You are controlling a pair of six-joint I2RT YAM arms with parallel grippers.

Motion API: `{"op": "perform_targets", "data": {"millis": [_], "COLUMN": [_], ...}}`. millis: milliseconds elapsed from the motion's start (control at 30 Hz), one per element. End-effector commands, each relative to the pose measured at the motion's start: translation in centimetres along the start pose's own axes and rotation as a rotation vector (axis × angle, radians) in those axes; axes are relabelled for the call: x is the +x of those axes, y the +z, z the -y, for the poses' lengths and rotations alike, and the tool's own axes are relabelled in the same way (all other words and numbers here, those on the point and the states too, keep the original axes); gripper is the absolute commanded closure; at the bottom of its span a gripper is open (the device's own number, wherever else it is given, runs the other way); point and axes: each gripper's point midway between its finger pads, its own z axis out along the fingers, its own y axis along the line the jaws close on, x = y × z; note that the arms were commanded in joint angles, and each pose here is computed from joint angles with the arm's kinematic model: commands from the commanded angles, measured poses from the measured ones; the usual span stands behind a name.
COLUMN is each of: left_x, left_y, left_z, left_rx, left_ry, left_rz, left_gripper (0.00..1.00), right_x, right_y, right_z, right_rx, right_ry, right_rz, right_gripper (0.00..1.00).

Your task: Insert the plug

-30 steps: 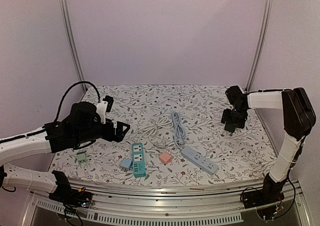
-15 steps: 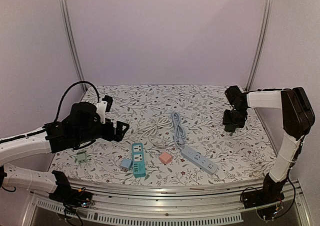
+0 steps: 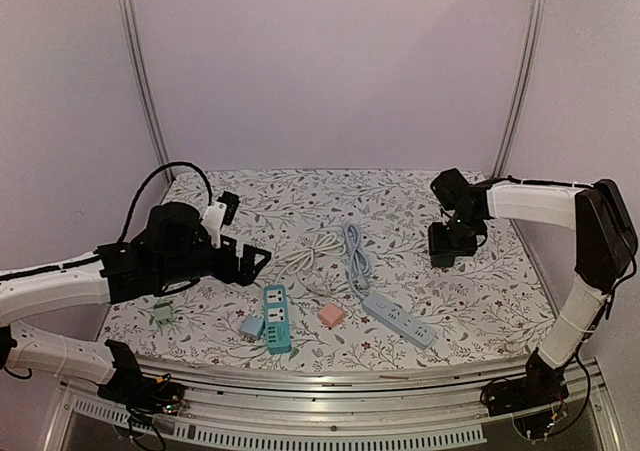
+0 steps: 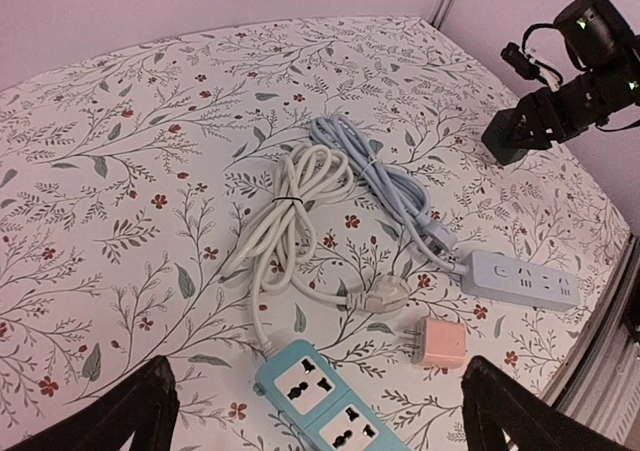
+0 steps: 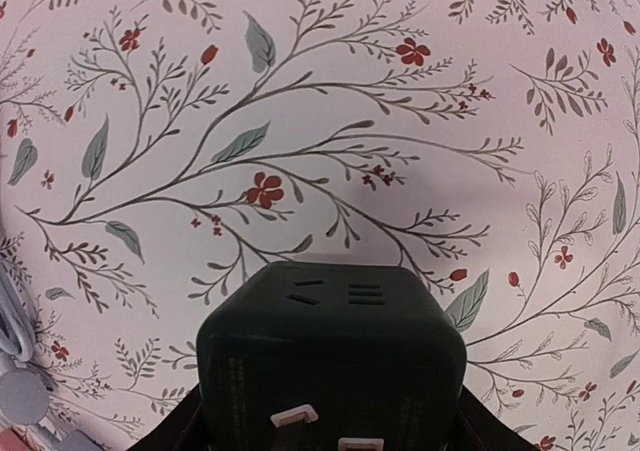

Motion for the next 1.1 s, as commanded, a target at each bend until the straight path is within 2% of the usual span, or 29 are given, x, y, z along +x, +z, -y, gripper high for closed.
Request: {"op": "perform_targets", "data": {"millis": [0, 200, 300, 533, 800, 933, 1033, 1067], "left_x": [0.9, 1.7, 2.2, 4.6, 5.4, 4.7, 4.5, 4.4], "left_y": [0.6, 1.5, 2.2, 3.7, 4.2, 4.3, 4.5, 4.6], "left_z": [2.5, 5.8, 6.9, 10.2, 12.5, 13.5, 13.8, 13.9], "left_rx": [0.121, 0.215, 0.210, 0.227, 0.289, 0.297, 0.294, 0.290], "left_ry": [0.041, 0.122, 0.172, 0.301, 0.354, 0.378, 0.400, 0.406], "left_rz": [-0.017, -0.058, -0.079, -0.152, -0.150, -0.093, -0.085, -0.088], "left_gripper": [0.01, 0.01, 0.01, 0.01, 0.01, 0.01, 0.01, 0.01], "right_x": [1.6, 3.3, 4.3, 7.5, 9.6, 10.0, 10.0, 9.9], "right_y": [-2.1, -3.3, -2.9, -1.9, -1.7, -1.4, -1.6, -1.7], "right_z": [-3.6, -7.3, -8.8, -10.0, -10.4, -10.3, -10.3, -10.3], "right_rx": [-0.103, -0.191, -0.234, -0.254, -0.290, -0.291, -0.296, -0.298], "right_ry": [-0.073, -0.141, -0.173, -0.226, -0.247, -0.262, -0.266, -0.269], "right_rz": [0.004, 0.019, 0.015, -0.026, -0.050, -0.059, -0.053, -0.050], "right_gripper": [0.50, 0.49, 0.50, 0.48, 0.40, 0.28, 0.14, 0.05]}}
